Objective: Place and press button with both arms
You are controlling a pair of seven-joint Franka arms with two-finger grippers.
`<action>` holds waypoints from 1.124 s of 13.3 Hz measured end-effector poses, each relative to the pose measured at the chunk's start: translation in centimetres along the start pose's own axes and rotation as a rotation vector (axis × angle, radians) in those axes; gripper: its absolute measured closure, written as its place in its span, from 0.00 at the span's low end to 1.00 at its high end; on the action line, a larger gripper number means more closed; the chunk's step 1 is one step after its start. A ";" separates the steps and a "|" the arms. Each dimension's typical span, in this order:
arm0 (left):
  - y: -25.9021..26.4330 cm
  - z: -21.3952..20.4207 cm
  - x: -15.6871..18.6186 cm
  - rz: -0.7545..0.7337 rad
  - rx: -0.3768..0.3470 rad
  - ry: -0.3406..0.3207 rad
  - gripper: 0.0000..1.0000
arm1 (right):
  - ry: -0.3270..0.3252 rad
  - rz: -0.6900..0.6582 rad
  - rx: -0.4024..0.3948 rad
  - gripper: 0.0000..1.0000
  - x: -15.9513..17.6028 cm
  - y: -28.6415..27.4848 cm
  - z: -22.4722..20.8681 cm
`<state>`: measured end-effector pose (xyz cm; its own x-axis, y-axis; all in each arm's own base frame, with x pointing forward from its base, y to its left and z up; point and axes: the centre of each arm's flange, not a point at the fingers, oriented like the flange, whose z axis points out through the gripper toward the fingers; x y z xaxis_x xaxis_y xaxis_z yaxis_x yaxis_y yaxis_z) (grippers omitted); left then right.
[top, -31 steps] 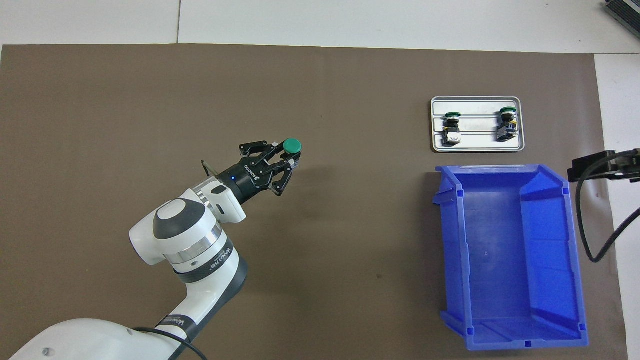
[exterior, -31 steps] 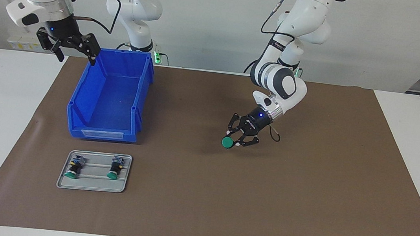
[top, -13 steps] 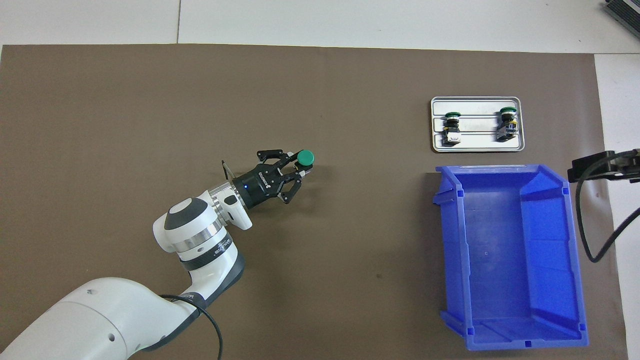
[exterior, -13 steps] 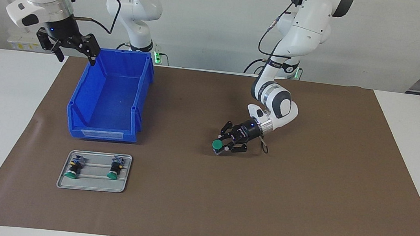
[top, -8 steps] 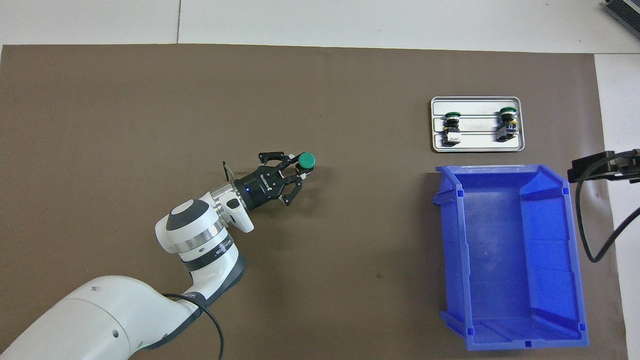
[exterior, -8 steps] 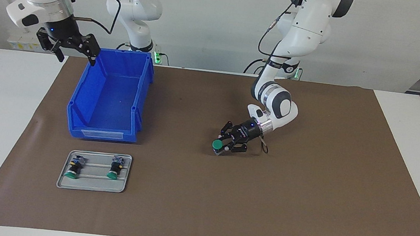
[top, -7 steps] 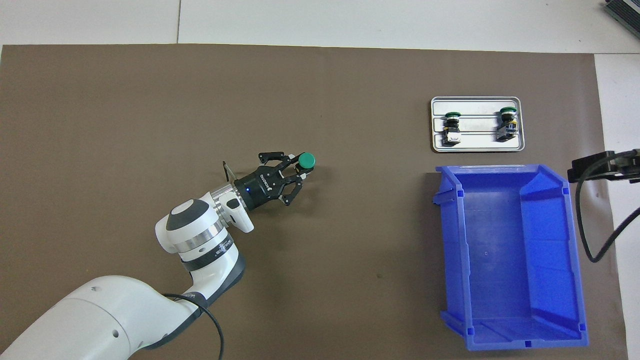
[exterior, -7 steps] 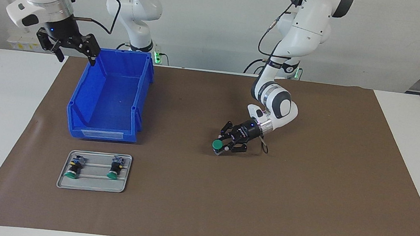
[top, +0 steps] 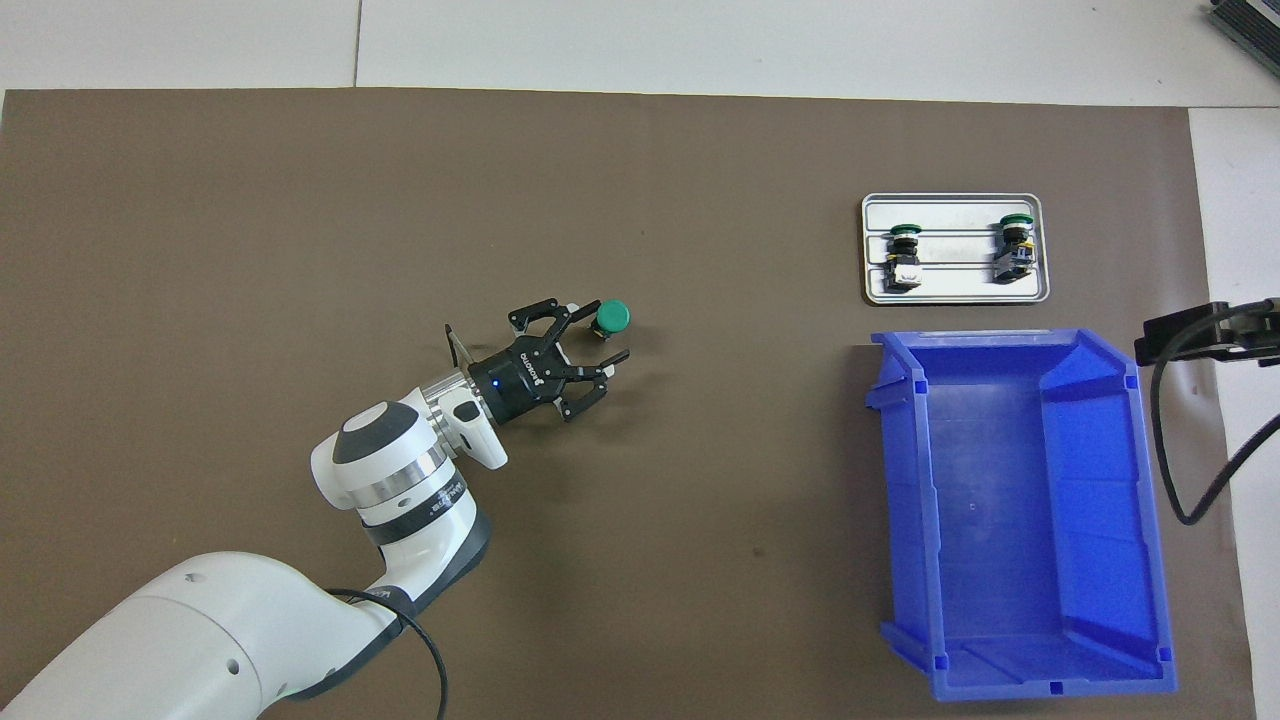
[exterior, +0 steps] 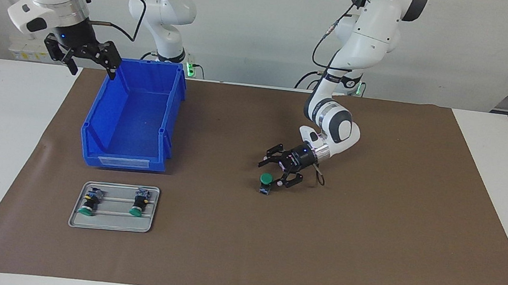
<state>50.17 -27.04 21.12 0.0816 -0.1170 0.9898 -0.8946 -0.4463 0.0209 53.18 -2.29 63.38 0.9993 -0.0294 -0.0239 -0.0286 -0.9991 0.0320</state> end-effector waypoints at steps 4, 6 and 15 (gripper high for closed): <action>-0.1 -0.5 -0.5 -0.003 0.005 -0.013 0.17 | 0.000 0.000 0.000 0.00 0.0 0.0 0.0; -0.6 -1.0 -0.6 0.002 -0.002 -0.031 0.17 | 0.000 0.000 0.000 0.00 0.0 0.0 0.0; -4.9 -4.5 0.6 0.003 -0.064 -0.206 0.03 | 0.000 0.000 0.000 0.00 0.0 0.0 0.0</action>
<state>52.61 -20.98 22.21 0.1612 -0.2996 0.9403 -0.9206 -0.3891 0.0338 53.18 -2.30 63.38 0.9993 -0.0294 -0.0239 -0.0286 -0.9991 0.0320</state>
